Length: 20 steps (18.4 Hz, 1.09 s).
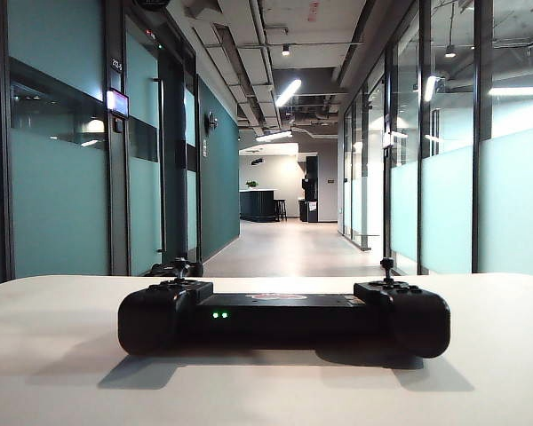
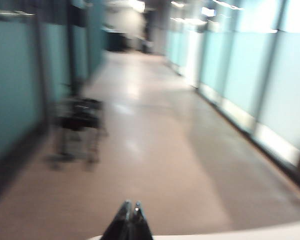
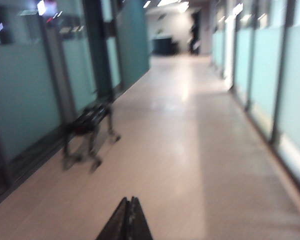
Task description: Push the left joystick on the remote control sitting on the white table forward to make the robot dog walk in a straight line until it approaches the door.
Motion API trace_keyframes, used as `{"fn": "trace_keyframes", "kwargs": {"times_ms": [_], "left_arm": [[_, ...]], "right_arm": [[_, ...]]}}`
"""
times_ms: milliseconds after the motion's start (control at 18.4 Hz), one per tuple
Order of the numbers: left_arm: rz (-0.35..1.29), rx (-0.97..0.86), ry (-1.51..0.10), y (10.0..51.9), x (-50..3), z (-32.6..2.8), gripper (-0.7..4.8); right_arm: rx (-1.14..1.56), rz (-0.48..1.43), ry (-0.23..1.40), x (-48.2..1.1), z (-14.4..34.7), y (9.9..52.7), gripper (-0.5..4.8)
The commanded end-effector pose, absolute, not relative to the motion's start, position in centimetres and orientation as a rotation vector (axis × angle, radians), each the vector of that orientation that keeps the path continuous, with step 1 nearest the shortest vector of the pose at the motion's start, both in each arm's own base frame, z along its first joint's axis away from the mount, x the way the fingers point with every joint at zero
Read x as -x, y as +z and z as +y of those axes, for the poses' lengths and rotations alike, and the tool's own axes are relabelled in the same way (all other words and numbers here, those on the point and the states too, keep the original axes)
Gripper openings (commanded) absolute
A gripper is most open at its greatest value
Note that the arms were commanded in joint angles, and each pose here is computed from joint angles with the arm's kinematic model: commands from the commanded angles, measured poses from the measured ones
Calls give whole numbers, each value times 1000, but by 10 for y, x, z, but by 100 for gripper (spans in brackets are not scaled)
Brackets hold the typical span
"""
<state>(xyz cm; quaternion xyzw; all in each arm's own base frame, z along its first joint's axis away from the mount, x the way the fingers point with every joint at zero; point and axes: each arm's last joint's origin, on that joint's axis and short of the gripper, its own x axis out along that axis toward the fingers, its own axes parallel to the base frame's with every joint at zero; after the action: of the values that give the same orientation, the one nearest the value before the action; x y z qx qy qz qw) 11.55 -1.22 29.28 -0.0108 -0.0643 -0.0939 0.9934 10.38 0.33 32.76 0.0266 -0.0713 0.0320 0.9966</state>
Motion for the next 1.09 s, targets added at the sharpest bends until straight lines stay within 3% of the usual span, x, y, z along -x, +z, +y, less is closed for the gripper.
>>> {"fn": "trace_keyframes", "kwargs": {"times_ms": [54,489,869,1086], "left_arm": [[-59,67,-350,319,-133,-20,-5],[322,70,-544,368,-170,-64,-5],[547,64,-802,352,-185,-100,-5],[663,48,-850,334,-195,-113,-5]], "right_arm": [[-53,6,101,-114,9,346,-6],[-149,404,219,-151,47,364,-6],[-176,747,319,-170,89,337,-6],[-142,938,351,-178,107,314,-6]]}}
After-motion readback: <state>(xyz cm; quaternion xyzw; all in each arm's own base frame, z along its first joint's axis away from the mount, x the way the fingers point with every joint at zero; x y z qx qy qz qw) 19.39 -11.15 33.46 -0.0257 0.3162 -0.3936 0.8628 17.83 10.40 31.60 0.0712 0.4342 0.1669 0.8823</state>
